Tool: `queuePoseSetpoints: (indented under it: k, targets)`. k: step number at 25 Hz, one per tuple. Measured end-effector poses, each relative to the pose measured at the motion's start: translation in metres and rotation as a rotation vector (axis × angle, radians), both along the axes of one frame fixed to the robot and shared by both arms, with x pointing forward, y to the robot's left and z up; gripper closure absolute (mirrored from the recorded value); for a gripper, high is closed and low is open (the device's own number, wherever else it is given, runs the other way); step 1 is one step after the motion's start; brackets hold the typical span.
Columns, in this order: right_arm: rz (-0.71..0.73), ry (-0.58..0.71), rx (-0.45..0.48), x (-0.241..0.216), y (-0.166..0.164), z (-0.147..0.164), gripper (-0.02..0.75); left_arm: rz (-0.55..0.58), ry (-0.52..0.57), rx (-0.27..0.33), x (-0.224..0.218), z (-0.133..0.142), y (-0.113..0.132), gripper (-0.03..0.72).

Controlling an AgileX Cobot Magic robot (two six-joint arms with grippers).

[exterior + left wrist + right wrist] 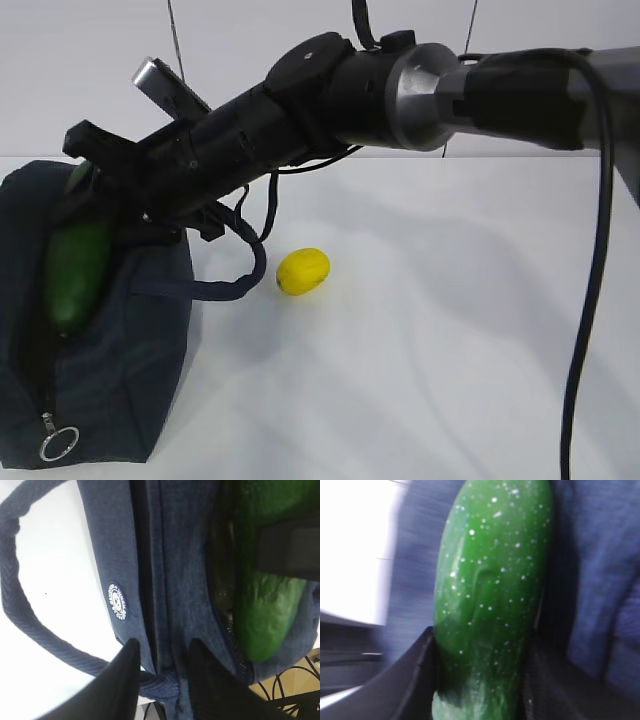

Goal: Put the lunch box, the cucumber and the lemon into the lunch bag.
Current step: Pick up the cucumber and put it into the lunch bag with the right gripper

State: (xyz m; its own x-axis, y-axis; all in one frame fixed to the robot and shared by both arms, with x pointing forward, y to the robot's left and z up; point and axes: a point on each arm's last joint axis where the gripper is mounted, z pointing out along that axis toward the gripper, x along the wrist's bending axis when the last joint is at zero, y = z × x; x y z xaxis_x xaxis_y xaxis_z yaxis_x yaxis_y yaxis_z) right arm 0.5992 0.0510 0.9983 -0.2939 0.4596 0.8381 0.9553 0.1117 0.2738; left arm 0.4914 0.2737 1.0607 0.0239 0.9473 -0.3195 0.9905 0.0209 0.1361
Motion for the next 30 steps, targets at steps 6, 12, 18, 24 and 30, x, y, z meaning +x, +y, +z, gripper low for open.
queuePoseSetpoints:
  k: [6,12,18,24,30]
  targets:
    - [-0.006,-0.024,-0.183,0.001,-0.008,-0.014,0.398,0.0,0.0,0.0,0.0,0.0,0.0,0.454]
    - [-0.032,-0.005,-0.188,0.002,-0.009,-0.014,0.398,0.0,0.0,0.0,0.0,0.0,0.0,0.454]
    - [-0.039,-0.001,-0.181,0.002,-0.008,-0.014,0.388,0.0,0.0,0.0,0.0,0.0,0.0,0.454]
    - [-0.042,0.004,-0.178,0.002,-0.008,-0.014,0.307,0.0,0.0,0.0,0.0,0.0,0.0,0.454]
    - [-0.037,0.007,-0.179,0.002,-0.008,-0.014,0.214,0.0,0.0,0.0,0.0,0.0,0.0,0.454]
